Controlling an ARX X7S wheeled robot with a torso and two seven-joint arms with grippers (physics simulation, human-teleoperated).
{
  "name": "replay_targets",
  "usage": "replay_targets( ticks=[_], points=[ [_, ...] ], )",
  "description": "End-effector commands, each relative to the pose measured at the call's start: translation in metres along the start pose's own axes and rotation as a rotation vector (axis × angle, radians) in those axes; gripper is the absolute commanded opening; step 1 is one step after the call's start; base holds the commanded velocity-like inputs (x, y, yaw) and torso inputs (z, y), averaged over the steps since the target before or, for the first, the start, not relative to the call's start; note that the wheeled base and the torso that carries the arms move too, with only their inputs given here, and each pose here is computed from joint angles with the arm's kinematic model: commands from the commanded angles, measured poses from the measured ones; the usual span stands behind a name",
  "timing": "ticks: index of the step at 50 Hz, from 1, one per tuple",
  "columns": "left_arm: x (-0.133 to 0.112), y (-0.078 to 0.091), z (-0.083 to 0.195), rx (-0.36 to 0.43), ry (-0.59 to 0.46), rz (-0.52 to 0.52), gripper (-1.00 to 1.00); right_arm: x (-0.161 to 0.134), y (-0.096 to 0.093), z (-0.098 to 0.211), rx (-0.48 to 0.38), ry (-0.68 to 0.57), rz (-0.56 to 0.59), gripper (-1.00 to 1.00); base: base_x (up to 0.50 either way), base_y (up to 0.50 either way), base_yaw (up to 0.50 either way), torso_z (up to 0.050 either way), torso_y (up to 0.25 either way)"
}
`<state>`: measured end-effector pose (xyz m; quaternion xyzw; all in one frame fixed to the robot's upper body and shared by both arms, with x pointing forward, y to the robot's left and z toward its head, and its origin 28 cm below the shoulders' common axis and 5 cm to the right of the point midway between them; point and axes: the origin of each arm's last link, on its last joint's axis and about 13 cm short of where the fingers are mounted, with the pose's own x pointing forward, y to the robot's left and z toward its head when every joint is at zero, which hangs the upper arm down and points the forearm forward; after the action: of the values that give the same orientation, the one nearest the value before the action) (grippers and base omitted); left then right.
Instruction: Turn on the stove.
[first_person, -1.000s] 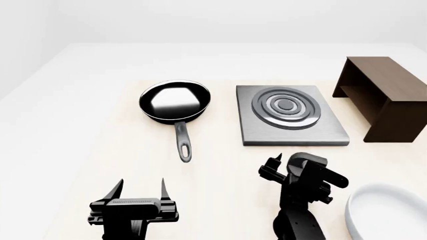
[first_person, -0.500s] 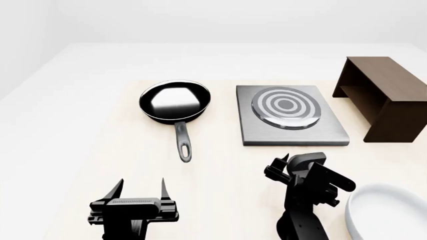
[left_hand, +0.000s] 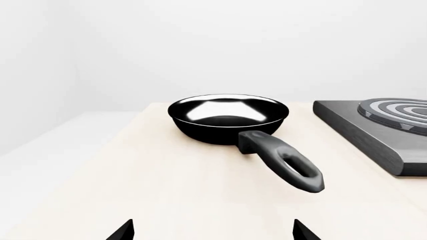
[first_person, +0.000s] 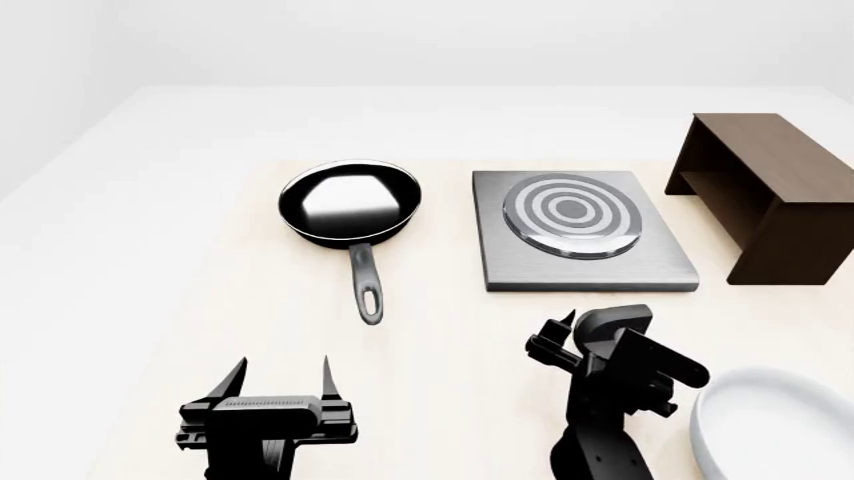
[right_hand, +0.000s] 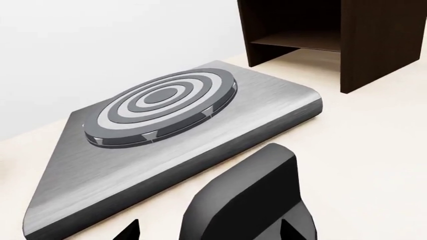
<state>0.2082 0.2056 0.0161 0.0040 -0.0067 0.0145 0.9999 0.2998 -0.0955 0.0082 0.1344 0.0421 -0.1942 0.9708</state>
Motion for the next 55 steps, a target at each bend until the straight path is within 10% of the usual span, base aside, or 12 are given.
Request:
replay_targets(
  ticks=[1, 21, 55],
  points=[
    [0.000, 0.000, 0.000, -0.001, 0.000, 0.000, 1.00, -0.008, 0.003, 0.007, 0.021, -0.014, 0.004, 1.00, 0.00, 0.00, 0.00, 0.000, 0.000],
    [0.000, 0.000, 0.000, -0.001, -0.001, -0.002, 1.00, -0.034, 0.003, 0.016, 0.019, -0.032, 0.089, 1.00, 0.00, 0.00, 0.00, 0.000, 0.000],
    [0.001, 0.000, 0.000, -0.007, -0.002, -0.005, 1.00, -0.162, -0.048, 0.134, 0.129, -0.551, 0.432, 1.00, 0.00, 0.00, 0.00, 0.000, 0.000]
  ],
)
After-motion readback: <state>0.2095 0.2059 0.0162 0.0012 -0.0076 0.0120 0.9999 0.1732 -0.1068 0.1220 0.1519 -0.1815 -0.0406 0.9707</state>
